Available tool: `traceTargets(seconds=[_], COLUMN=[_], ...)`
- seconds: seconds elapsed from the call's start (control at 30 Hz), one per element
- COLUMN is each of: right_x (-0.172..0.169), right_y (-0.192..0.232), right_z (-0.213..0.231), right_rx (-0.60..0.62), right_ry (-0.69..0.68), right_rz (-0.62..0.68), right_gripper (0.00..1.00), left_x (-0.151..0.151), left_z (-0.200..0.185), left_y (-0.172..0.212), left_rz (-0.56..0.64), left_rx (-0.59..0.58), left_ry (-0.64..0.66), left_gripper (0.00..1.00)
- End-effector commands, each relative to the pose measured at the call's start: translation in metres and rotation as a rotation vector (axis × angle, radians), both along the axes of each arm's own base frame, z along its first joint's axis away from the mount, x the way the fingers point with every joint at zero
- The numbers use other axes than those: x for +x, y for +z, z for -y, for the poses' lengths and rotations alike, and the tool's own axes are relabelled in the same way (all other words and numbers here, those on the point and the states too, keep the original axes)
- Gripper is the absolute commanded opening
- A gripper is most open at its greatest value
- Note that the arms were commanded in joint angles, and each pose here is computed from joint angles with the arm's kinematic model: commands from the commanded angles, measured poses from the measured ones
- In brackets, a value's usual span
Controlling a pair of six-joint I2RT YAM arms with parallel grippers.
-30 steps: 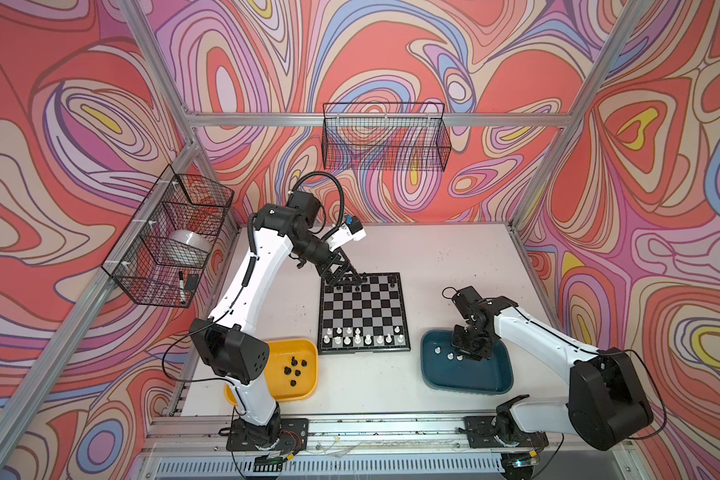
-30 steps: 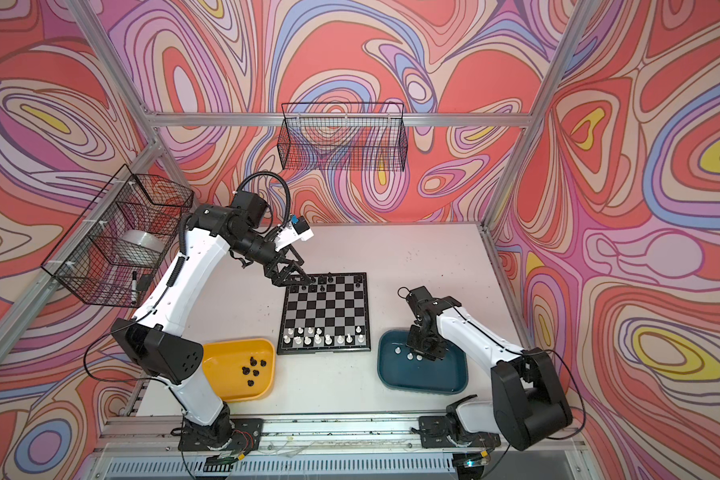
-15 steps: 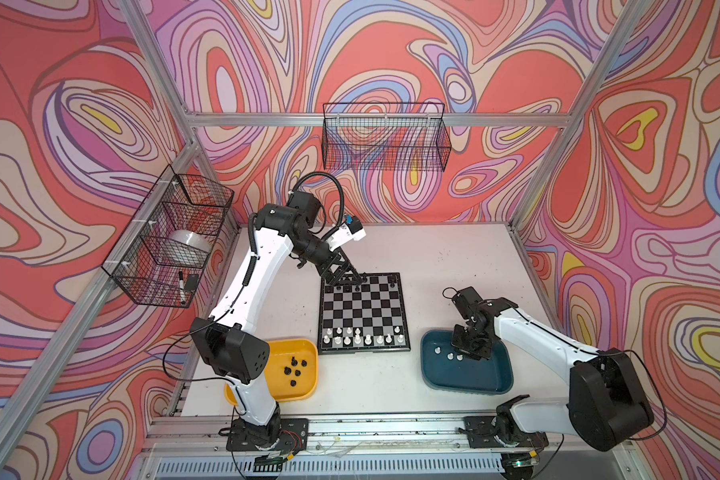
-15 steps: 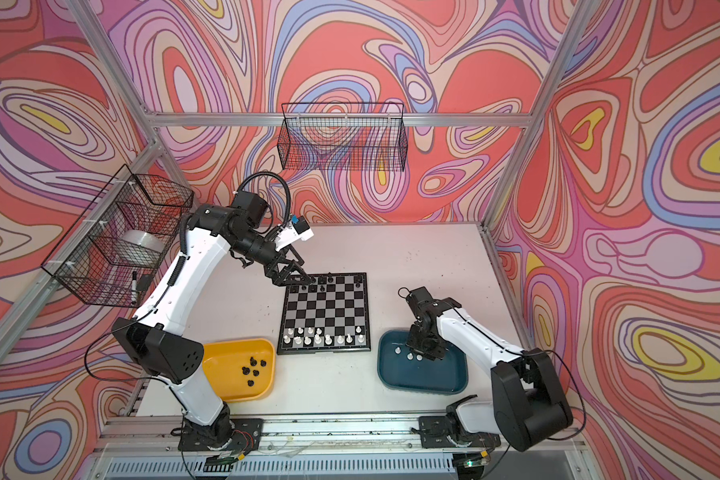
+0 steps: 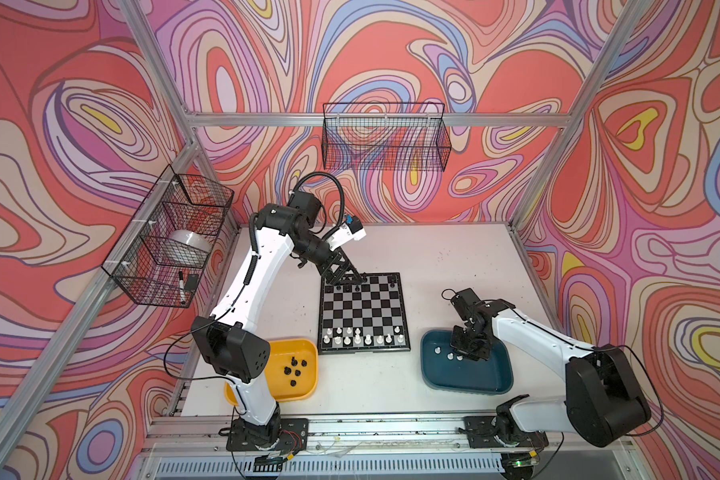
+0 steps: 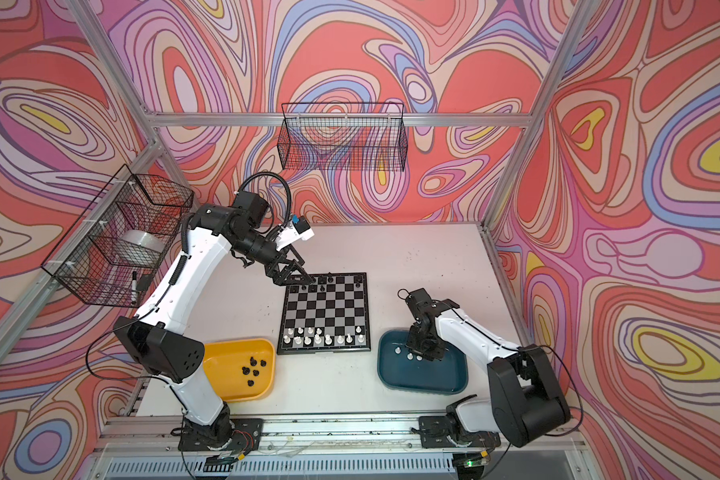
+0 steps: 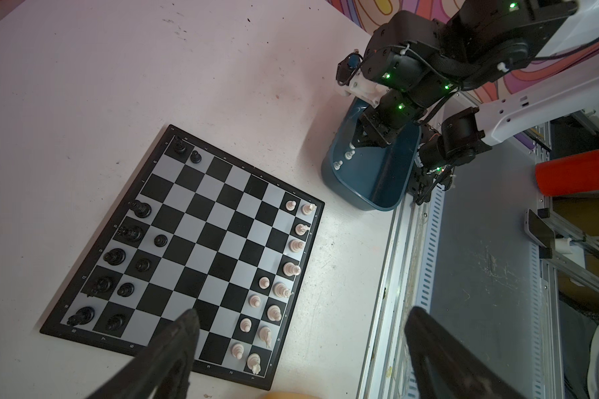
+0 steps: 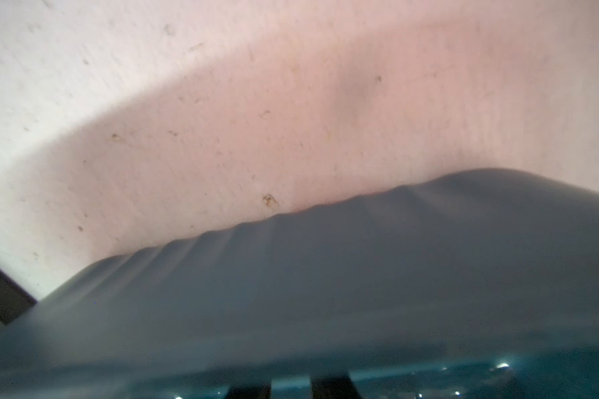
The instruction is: Set up the chess pieces on the board
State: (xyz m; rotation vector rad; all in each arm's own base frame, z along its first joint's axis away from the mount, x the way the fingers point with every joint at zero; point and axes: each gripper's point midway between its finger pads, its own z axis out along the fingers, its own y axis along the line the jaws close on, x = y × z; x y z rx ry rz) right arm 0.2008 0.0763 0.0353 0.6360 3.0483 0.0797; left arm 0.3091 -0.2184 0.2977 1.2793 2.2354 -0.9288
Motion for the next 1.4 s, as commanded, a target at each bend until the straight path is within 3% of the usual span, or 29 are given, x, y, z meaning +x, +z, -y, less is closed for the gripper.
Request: traceTargets(seconds=[0.0, 1.37], right_x=[-0.0012, 0.0000], right_y=[-0.0055, -0.0077], right_z=[0.0044, 0.0014], right_rx=[-0.021, -0.007], right_ry=[-0.009, 0.000], right_rz=[-0.011, -0.008], right_gripper=[0.19, 0.09], left_x=[0.0004, 0.0041], left_z=[0.0037, 0.0063], left_y=[0.0029, 0.0028], left_rz=[0.001, -0.006], left_rx=[-0.015, -0.030], left_ry=[-0.009, -0.008], left_gripper=[0.94, 0.94])
